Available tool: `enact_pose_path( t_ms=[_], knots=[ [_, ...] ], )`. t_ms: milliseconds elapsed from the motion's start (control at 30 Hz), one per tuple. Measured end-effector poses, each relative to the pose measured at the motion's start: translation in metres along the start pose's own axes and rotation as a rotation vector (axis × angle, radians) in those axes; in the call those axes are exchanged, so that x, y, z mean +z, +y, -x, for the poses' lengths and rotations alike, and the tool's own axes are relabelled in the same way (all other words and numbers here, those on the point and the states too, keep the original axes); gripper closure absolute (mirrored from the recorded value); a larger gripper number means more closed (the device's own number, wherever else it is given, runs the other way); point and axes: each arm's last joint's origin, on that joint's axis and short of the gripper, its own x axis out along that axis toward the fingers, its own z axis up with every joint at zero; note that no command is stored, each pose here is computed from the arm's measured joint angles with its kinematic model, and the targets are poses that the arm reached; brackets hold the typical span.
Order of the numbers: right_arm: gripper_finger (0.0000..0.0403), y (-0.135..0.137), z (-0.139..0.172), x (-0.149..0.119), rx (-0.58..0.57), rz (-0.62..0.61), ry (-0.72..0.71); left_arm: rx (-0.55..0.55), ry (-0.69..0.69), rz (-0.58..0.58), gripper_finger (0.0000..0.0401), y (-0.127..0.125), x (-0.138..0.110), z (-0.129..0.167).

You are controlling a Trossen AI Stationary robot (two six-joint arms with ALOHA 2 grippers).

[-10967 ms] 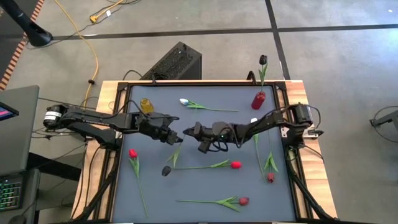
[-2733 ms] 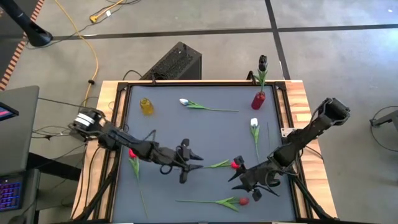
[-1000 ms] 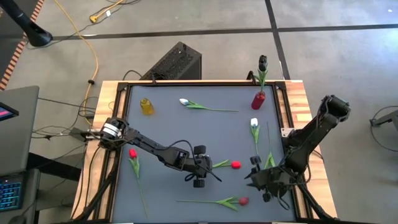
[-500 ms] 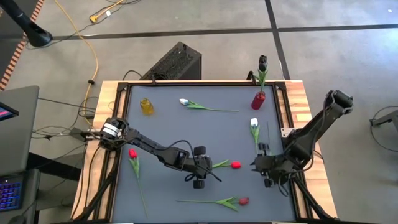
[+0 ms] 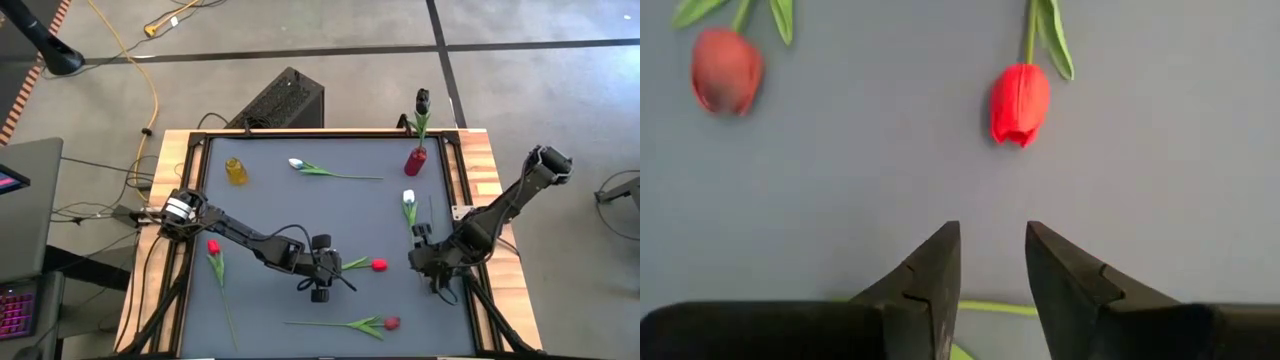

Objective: Sort flowers into vase by color
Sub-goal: Put the top dark red tulip into the red flower vase

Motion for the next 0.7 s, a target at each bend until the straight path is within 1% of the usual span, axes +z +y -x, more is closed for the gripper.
enact_pose_path(
  t_ms=[167, 300, 433, 567, 633, 700],
  knots=[
    [0.0217, -0.003, -0.001, -0.004, 0.03, 0.118, 0.064, 0.0, 0.0, 0.0, 0.0271, 0.0, 0.0, 0.0],
    [0.0195, -0.003, -0.001, -0.004, 0.042, 0.125, 0.063, 0.0, 0.0, 0.007, 0.0271, 0.0, 0.0, 0.0],
    [0.0189, -0.004, -0.001, -0.003, 0.044, 0.114, 0.061, 0.0, 0.0, 0.016, 0.0271, 0.0, 0.0, 0.0],
    [0.0188, -0.008, -0.003, 0.006, 0.05, 0.091, -0.005, 0.0, 0.0, 0.016, 0.0271, 0.0, 0.0, 0.0],
    [0.0188, -0.009, -0.003, 0.013, 0.057, 0.127, -0.069, 0.0, 0.0, 0.017, 0.0271, 0.0, 0.0, 0.0],
    [0.0188, -0.011, -0.003, 0.019, 0.063, 0.198, -0.12, 0.0, 0.0, 0.016, 0.0271, 0.0, 0.0, 0.0]
  ],
)
